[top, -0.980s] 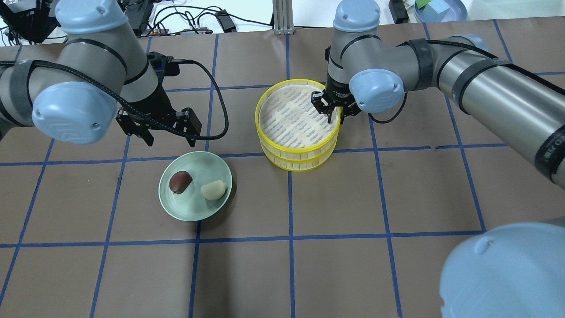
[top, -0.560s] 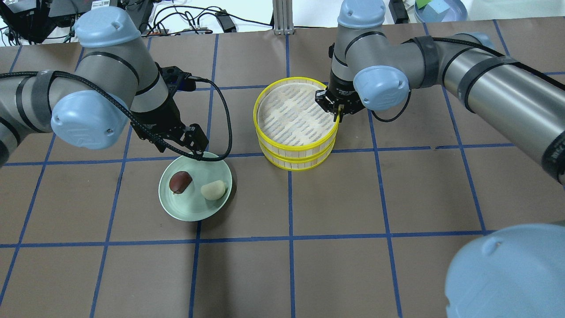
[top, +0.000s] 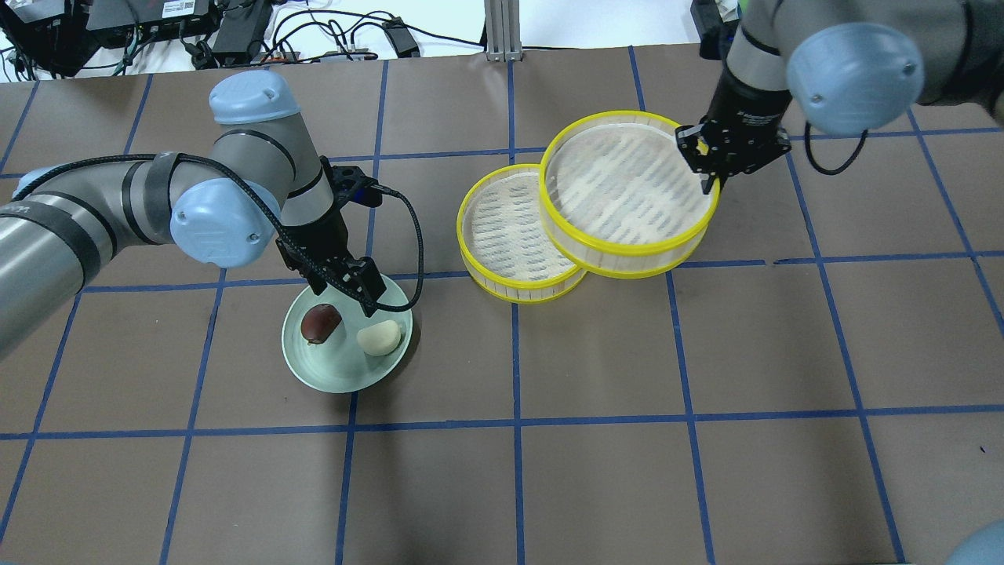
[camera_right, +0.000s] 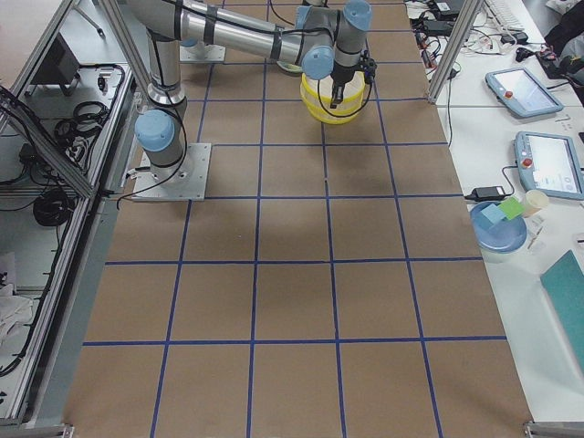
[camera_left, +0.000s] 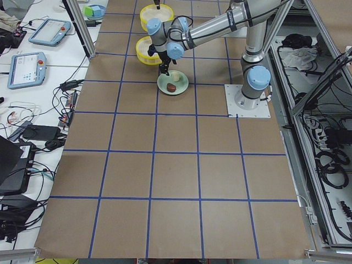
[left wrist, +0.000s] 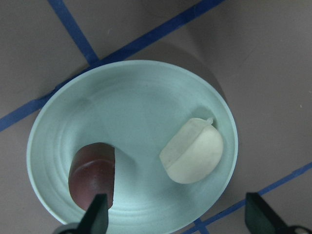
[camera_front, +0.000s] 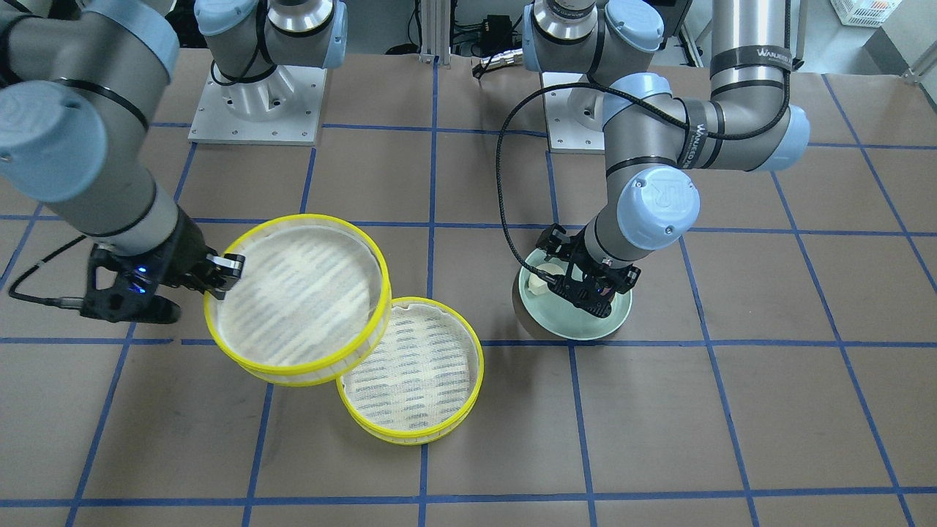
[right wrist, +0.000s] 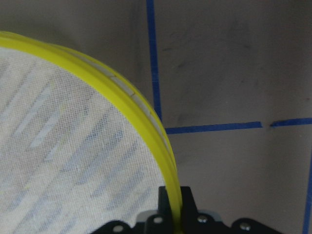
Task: Place buns in different layers of steamer
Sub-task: 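Lift top steamer tier with right gripper while left gripper lowers to white bun, then grasp the white bun with the left gripper and lift it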
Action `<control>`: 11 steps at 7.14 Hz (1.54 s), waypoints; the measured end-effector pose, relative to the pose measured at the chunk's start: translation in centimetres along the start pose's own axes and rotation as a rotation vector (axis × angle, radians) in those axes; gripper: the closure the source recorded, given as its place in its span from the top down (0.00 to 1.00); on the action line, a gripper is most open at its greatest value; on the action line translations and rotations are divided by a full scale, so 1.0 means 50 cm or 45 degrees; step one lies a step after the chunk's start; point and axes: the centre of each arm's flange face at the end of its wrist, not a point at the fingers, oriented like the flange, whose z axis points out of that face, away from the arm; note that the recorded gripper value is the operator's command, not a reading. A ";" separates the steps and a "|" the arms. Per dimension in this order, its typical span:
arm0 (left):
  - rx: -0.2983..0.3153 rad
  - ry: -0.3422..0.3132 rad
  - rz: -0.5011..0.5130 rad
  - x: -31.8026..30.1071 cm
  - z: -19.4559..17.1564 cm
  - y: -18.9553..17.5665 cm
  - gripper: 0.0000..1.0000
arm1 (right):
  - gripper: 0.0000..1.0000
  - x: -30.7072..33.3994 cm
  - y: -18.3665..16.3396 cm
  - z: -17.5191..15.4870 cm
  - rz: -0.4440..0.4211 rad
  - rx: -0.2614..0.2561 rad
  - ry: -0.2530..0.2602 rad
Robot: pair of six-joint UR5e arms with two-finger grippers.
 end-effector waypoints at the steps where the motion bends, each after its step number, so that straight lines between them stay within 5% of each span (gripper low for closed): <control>1: -0.011 0.016 0.003 -0.005 0.022 -0.012 1.00 | 0.00 0.059 0.025 -0.042 -0.025 0.000 -0.002; 4: -0.047 0.063 0.000 -0.011 0.075 -0.031 0.98 | 0.00 0.113 0.082 -0.117 -0.023 0.035 0.077; 7: -0.041 0.126 -0.004 -0.002 0.095 -0.040 0.97 | 0.00 0.112 0.095 -0.117 -0.026 0.023 0.080; 8: -0.046 0.131 -0.001 0.002 0.100 -0.043 0.88 | 0.00 0.112 0.096 -0.116 -0.028 0.020 0.078; 9: -0.058 0.127 0.005 0.006 0.107 -0.045 0.65 | 0.00 0.111 0.097 -0.116 -0.030 0.020 0.077; 11: -0.077 0.116 0.011 0.007 0.116 -0.047 0.00 | 0.00 0.111 0.097 -0.116 -0.031 0.021 0.076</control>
